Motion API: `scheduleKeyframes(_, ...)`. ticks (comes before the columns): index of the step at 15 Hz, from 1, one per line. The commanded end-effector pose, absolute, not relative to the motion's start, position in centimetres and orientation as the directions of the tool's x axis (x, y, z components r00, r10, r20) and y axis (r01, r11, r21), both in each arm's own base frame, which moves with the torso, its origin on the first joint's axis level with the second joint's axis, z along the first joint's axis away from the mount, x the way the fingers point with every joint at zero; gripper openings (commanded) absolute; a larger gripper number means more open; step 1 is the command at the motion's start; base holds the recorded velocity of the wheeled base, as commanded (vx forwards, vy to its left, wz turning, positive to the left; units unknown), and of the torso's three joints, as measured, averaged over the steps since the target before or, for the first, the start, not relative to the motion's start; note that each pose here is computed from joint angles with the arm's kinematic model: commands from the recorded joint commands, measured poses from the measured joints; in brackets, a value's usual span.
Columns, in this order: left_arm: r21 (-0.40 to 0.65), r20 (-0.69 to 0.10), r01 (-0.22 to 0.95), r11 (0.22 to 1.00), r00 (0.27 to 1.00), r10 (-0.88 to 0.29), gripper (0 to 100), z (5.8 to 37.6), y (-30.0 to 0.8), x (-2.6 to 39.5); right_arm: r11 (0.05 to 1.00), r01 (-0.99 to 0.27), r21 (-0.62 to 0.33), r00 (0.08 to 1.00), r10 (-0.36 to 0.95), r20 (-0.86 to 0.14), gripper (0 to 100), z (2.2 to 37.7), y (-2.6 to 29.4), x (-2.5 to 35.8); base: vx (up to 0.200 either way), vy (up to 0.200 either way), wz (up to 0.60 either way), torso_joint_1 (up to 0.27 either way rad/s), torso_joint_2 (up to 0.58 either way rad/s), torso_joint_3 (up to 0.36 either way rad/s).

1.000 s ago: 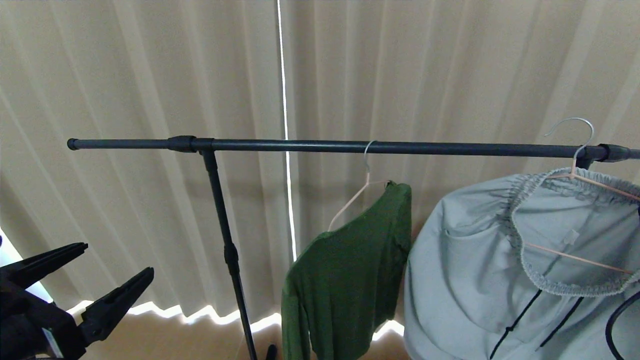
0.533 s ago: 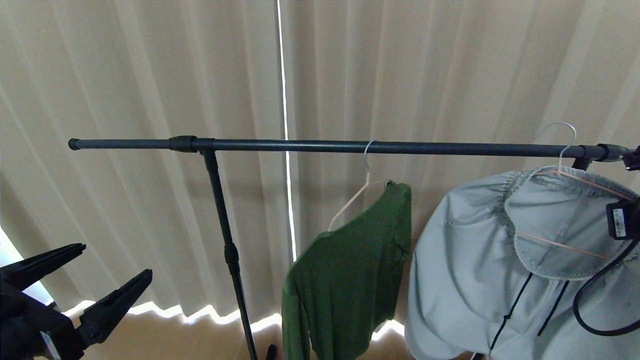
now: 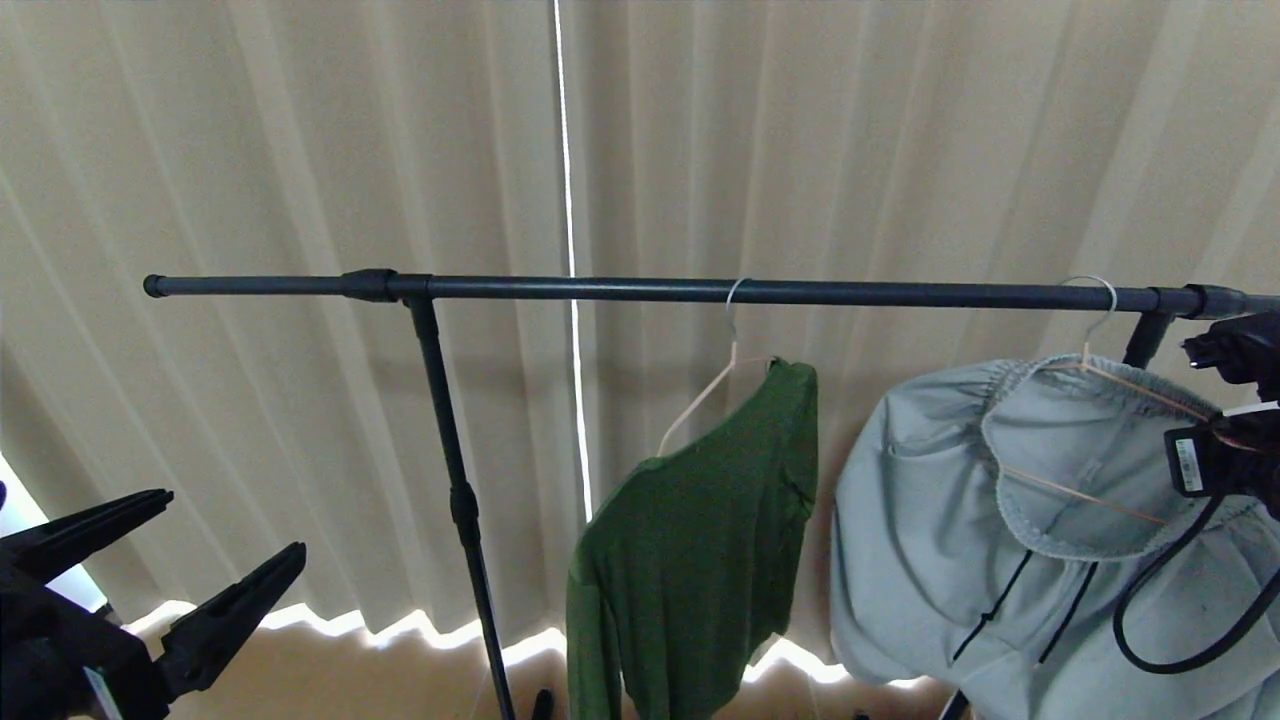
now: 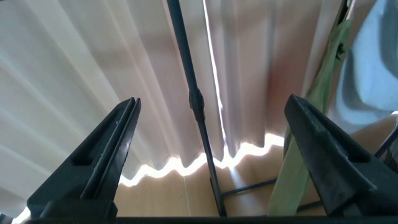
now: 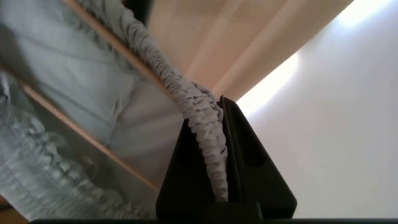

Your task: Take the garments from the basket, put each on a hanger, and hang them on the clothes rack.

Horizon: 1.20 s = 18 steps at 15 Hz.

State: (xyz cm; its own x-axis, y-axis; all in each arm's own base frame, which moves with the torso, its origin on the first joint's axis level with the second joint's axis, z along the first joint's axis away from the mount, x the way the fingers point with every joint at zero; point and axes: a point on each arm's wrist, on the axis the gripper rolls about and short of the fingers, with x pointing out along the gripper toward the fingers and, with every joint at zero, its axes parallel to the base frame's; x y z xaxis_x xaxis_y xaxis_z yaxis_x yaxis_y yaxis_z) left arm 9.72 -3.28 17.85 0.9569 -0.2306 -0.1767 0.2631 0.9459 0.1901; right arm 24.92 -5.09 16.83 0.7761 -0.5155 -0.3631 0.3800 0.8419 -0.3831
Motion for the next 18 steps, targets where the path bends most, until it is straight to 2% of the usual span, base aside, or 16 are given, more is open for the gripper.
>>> scheduleKeyframes(1, 0.189, -0.179, 0.264, 0.946, 0.956, -0.231, 100, 17.8, -3.3, 9.7, 0.857, 0.343, -0.384, 0.789, -0.485, -0.378, 0, 16.4, -4.2, 24.7, 0.000, 0.000, 0.00, 0.000, 0.00, 0.000)
scheduleKeyframes(6, 0.189, -0.173, 0.263, 0.946, 0.957, -0.232, 100, 17.8, -3.3, 9.6, 0.876, 0.289, -0.387, 0.813, -0.438, -0.384, 0, 16.2, -2.7, 24.3, 0.000, 0.000, 0.00, 0.000, 0.00, 0.000)
scheduleKeyframes(7, 0.196, -0.171, 0.264, 0.944, 0.958, -0.232, 100, 17.9, -3.2, 9.6, 0.878, 0.283, -0.386, 0.818, -0.432, -0.381, 100, 16.3, -2.5, 24.2, 0.000, 0.000, 0.00, 0.000, 0.00, 0.000)
scheduleKeyframes(11, 0.198, -0.171, 0.264, 0.944, 0.958, -0.232, 100, 17.8, -3.2, 9.5, 0.903, 0.225, -0.367, 0.854, -0.364, -0.371, 100, 16.4, -1.2, 22.9, 0.000, 0.000, 0.00, 0.000, 0.00, 0.000)
scheduleKeyframes(15, 0.199, -0.173, 0.266, 0.943, 0.957, -0.233, 100, 17.7, -3.2, 9.5, 0.951, 0.073, -0.301, 0.917, -0.183, -0.356, 100, 16.7, -0.5, 21.3, 0.000, 0.000, 0.00, 0.000, 0.00, 0.000)
scheduleKeyframes(18, 0.198, -0.161, 0.262, 0.944, 0.959, -0.233, 100, 17.9, -3.1, 9.3, 0.961, 0.027, -0.274, 0.938, -0.119, -0.325, 100, 17.0, -0.4, 20.0, 0.000, 0.000, 0.00, 0.000, 0.00, 0.000)
